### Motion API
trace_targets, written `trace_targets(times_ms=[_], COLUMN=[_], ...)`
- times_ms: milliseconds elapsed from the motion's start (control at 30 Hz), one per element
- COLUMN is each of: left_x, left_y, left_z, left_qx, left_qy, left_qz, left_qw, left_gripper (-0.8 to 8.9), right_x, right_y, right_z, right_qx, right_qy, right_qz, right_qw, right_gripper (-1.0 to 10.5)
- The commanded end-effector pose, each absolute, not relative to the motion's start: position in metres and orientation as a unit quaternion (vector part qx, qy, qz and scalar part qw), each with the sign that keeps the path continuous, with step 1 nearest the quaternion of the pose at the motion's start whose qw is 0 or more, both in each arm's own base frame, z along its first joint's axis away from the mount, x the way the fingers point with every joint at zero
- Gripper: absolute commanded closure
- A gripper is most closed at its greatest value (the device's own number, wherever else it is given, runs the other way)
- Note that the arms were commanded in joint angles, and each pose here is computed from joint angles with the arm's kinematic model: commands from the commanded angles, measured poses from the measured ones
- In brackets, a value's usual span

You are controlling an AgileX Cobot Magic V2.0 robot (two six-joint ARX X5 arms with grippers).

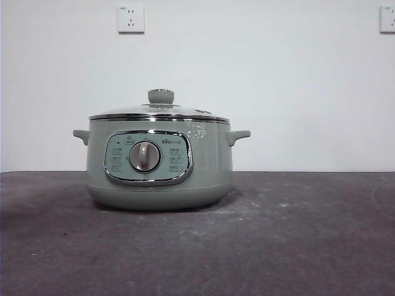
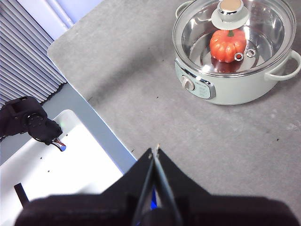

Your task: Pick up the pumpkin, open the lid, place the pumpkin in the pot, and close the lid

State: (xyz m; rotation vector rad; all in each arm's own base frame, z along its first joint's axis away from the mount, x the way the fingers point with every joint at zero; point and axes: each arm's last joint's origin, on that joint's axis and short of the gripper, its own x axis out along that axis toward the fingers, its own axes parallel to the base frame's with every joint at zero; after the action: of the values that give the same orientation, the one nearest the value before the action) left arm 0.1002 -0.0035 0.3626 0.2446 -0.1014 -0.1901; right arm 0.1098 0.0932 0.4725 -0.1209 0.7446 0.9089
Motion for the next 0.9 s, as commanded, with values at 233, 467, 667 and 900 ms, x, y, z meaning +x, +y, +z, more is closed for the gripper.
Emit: trace_targets(times_ms=[233, 467, 667, 900], left_x=[0.096, 0.094, 0.095, 0.097], left_y=[0.0, 0.001, 0.001, 0.001], left_z=[0.269, 0.215, 0.182, 0.162], left_qx=[0.092, 0.09, 0.087, 0.081], left_qy=[-0.038, -0.01, 0.009, 0.026], left_qz=[-0.034, -0.017, -0.019, -0.02], left_qw=[0.994, 0.996, 0.996, 0.996], left_gripper=[8.17, 8.17, 8.17, 8.17], right_x=[0.108, 0.108, 0.108, 0.108], right_y=[0.092, 0.092, 0.092, 0.092], right_z=[0.471, 0.471, 0.471, 0.471], right_qx=[-0.059, -0.059, -0.059, -0.059], right_qy=[0.358, 0.358, 0.358, 0.358], right_qz=[0.428, 0.428, 0.428, 0.428], right_qw=[0.828, 0.828, 0.828, 0.828], right_gripper=[9.5, 9.5, 9.5, 9.5])
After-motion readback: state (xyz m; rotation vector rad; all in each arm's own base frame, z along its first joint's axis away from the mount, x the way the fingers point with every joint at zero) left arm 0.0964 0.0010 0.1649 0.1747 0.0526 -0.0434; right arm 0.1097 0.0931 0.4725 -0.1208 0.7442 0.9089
